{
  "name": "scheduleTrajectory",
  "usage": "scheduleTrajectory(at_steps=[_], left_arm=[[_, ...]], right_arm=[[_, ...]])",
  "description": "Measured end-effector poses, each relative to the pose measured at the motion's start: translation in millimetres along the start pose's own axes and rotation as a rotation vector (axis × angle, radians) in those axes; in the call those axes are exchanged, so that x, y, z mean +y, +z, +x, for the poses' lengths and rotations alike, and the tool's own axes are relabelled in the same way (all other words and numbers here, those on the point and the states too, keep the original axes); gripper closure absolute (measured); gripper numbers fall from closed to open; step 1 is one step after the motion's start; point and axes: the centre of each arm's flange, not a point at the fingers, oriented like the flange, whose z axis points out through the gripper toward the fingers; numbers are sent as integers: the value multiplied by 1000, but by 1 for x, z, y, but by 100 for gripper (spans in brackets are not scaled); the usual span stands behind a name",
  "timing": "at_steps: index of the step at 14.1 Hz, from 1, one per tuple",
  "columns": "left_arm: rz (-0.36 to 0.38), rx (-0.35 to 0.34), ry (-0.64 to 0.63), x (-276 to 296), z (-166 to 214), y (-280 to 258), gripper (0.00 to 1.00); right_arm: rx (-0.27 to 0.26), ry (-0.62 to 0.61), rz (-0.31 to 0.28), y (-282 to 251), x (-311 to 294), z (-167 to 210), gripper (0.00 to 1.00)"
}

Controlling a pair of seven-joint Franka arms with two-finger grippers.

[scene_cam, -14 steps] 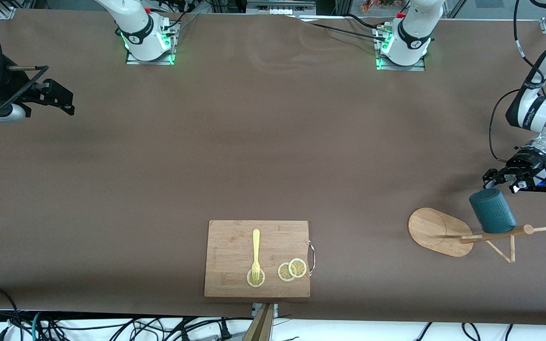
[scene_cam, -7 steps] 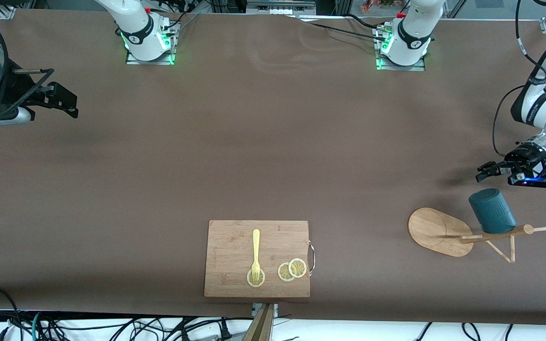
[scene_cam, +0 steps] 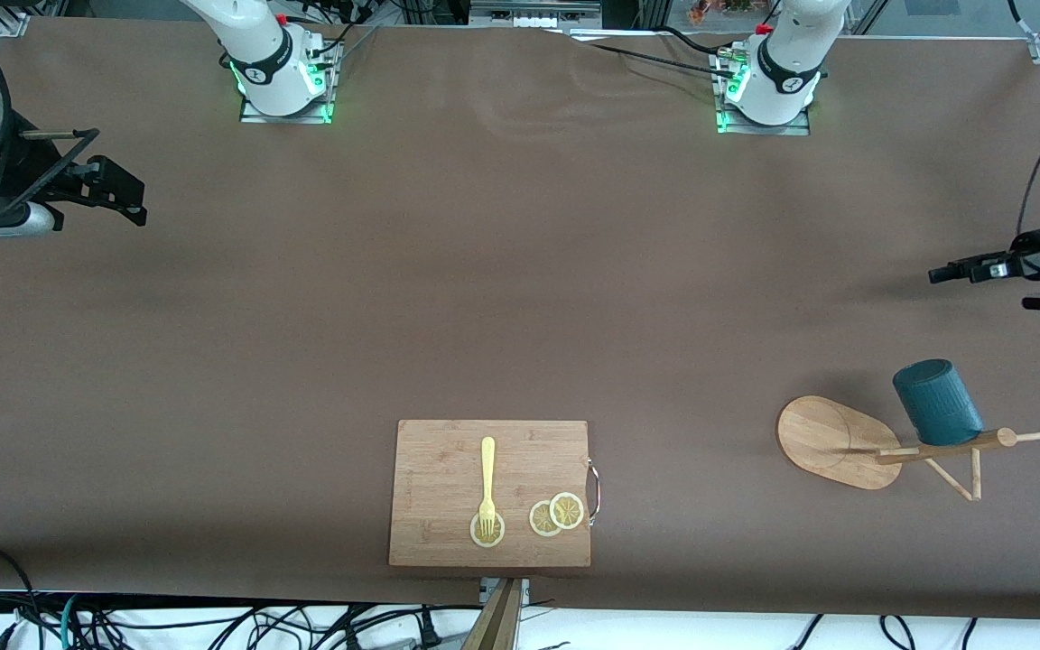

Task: Pass cup and hang on rack
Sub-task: 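Open the left gripper and draw it back from the rack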

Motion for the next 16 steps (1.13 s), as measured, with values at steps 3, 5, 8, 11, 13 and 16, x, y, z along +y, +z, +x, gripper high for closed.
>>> scheduleTrajectory(at_steps=[3,5,8,11,13,16], left_arm=[[345,-83,76,82,-17,7,0],[592,-120,115,148,-23,33,0],[909,-142,176,220,-30,87,0],[1126,-172,295,270,-39,139,0],[1211,-168,378,303,-49,164,0],[1300,-119,461,349,-68,191,0]], right_arm=[[-2,2,0,1,1,1,0],[-2,2,0,1,1,1,0],[-2,2,0,1,1,1,0],[-2,2,0,1,1,1,0],[-2,2,0,1,1,1,0],[-2,2,0,1,1,1,0]])
